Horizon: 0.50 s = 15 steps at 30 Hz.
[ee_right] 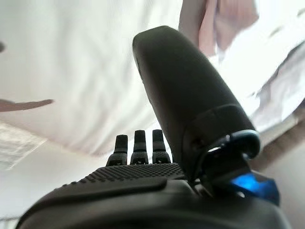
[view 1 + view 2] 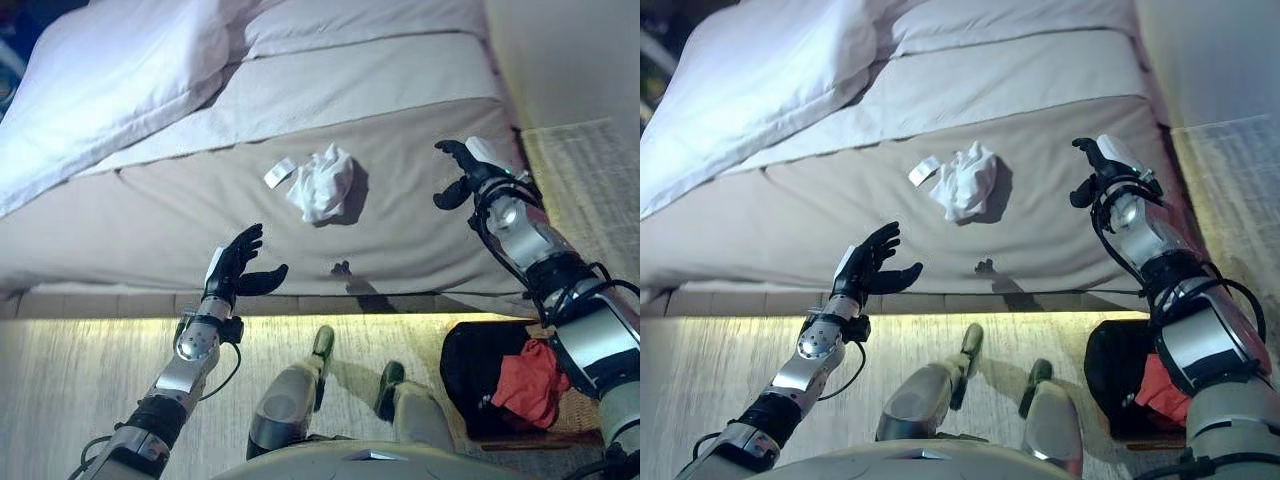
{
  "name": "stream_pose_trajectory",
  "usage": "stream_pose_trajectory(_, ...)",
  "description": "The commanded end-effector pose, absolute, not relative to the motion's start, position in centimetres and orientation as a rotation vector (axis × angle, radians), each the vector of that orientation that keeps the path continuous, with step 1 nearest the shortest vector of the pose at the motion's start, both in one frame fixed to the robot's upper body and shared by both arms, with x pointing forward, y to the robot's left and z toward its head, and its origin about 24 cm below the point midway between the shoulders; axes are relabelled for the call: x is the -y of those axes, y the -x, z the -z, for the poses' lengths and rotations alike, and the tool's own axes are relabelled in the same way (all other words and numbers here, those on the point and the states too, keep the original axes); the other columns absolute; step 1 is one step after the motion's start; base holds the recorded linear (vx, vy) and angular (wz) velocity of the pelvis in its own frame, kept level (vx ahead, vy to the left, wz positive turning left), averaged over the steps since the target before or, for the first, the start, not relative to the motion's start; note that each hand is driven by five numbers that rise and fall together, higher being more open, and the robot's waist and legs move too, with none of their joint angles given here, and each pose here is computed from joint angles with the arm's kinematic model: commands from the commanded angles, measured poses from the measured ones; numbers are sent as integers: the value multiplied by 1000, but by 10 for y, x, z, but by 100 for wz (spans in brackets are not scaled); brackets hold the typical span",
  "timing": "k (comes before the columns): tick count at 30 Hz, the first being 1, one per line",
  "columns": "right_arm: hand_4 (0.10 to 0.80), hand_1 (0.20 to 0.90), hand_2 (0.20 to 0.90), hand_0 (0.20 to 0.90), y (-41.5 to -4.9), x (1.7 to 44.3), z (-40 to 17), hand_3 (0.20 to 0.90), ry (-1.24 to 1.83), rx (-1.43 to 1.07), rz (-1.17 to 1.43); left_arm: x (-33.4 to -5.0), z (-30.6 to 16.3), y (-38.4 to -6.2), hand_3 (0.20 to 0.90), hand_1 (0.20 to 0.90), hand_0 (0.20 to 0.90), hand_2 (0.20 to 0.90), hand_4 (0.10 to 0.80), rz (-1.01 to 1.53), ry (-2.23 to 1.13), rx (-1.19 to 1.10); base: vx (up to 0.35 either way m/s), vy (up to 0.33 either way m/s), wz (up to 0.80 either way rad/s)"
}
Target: Pick up the clothes from the bed and place them into the basket
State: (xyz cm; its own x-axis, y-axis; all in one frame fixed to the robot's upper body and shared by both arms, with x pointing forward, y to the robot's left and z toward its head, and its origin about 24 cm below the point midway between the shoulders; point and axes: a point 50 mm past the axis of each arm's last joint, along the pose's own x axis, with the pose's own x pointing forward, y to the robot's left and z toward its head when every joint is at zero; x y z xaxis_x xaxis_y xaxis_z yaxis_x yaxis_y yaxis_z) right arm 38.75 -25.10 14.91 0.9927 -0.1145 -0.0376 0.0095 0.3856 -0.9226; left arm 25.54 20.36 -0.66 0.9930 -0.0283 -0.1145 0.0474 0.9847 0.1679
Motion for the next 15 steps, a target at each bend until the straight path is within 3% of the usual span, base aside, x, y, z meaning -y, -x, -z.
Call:
stream_pose_trajectory(1,800,900,900,900,-403,223,-222,900,1225,140,184,-207,-46,-266,900,900,900,900,800,32,-46,181,-66,-27,34)
stream_pose_trajectory(15,800,900,900,900,-410,215,-275,900,1260,210,342,-198,-52,-251,900,900,900,900,800,67,18,223,-47,24,19)
